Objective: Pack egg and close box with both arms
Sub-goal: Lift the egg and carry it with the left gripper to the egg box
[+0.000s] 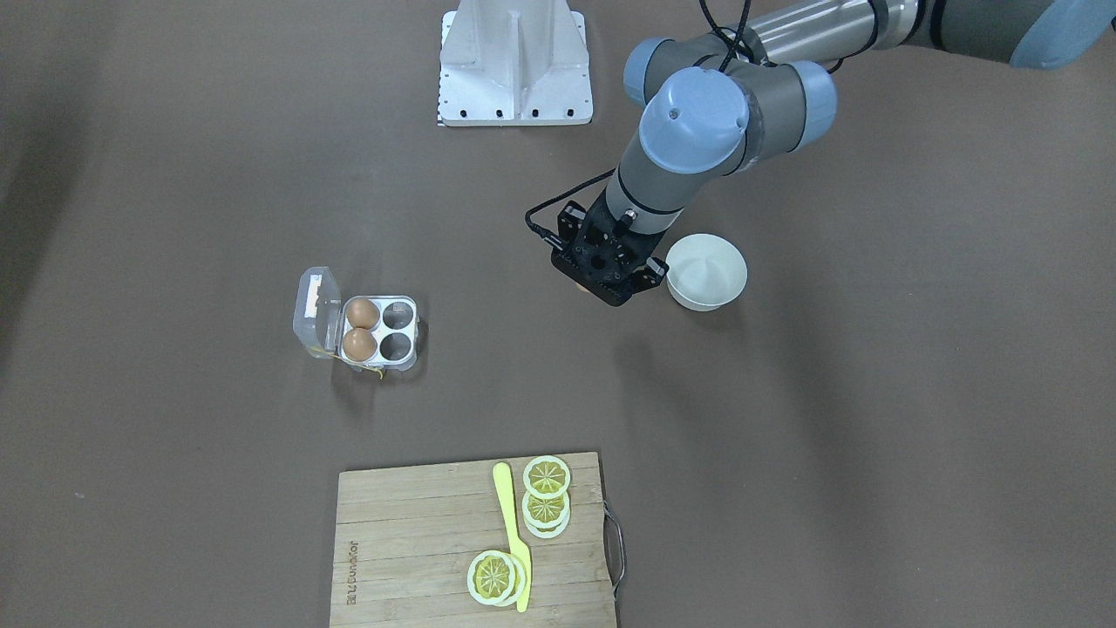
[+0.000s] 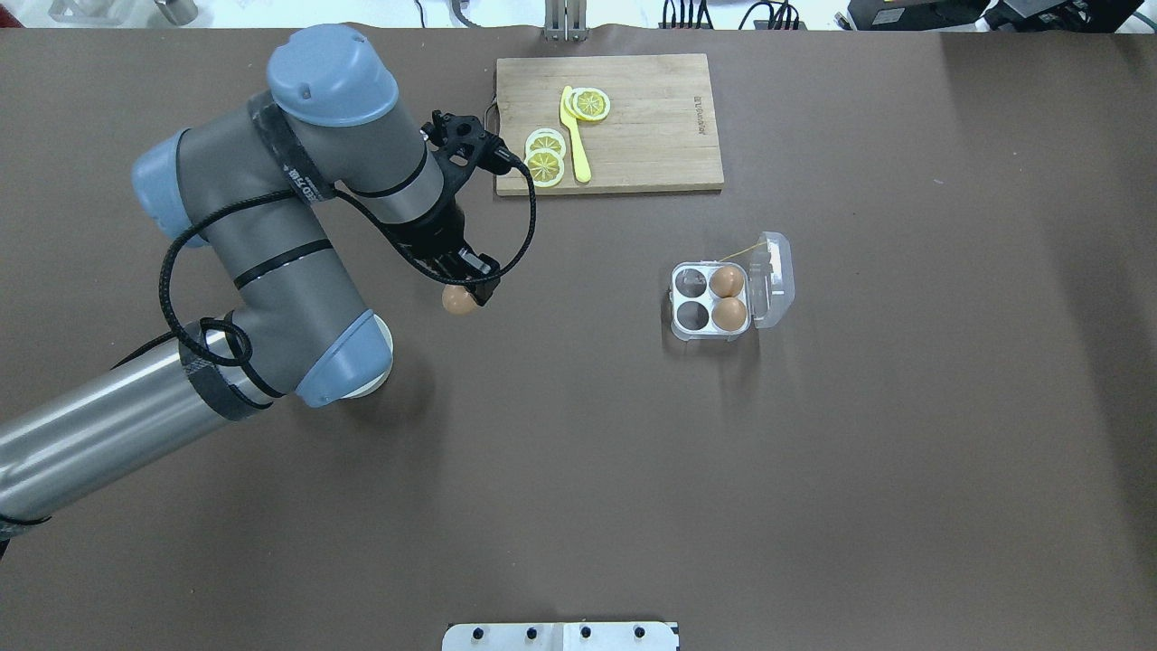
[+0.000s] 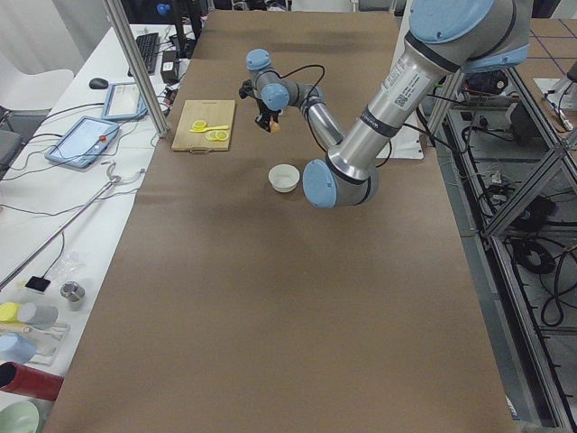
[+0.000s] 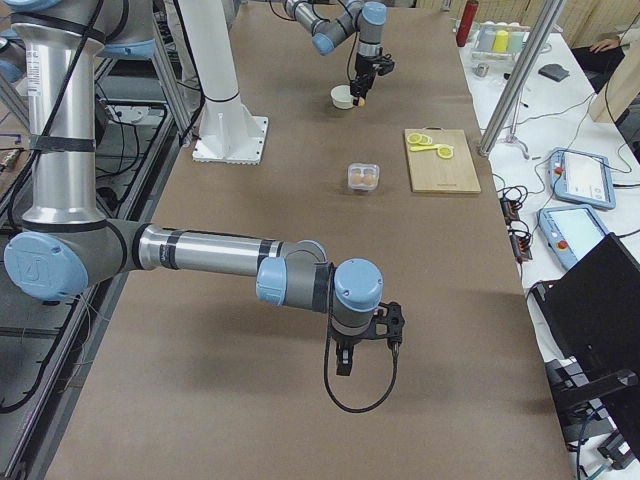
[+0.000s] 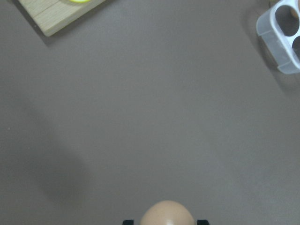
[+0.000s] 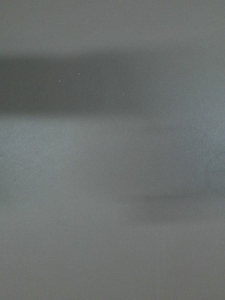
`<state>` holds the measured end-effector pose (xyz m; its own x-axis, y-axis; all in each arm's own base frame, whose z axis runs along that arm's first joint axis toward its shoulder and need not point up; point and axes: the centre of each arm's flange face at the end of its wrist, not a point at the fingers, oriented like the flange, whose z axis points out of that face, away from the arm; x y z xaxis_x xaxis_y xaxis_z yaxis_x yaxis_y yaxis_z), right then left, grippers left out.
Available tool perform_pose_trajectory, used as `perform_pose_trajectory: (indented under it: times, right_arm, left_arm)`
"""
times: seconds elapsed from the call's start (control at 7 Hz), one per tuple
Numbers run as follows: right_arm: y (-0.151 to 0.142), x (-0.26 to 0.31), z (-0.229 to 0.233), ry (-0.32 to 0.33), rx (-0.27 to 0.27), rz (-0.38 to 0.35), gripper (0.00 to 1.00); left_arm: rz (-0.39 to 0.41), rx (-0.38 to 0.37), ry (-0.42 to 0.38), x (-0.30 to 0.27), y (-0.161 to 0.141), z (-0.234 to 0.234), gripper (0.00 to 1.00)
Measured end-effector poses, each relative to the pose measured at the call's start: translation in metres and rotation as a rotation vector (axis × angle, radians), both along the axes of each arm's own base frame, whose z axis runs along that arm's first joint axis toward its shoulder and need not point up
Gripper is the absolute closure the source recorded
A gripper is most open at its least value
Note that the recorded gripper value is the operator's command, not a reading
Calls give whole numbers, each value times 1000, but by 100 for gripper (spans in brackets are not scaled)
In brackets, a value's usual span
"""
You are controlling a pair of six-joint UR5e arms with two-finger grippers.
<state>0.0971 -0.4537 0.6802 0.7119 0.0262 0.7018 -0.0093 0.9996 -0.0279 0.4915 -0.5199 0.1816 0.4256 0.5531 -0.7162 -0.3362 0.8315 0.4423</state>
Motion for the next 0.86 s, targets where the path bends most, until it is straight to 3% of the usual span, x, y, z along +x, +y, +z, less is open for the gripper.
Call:
perform_pose_trajectory:
  times: [0.29,0.86]
  right_arm:
    - [0,0,0,0,1,0,0]
    - [-1,0,-3,0,6,0,0]
  left_arm:
    - [-29,-24,38,22,-12,-14,62]
    - [-63,-77,122,68,-6,-56,62]
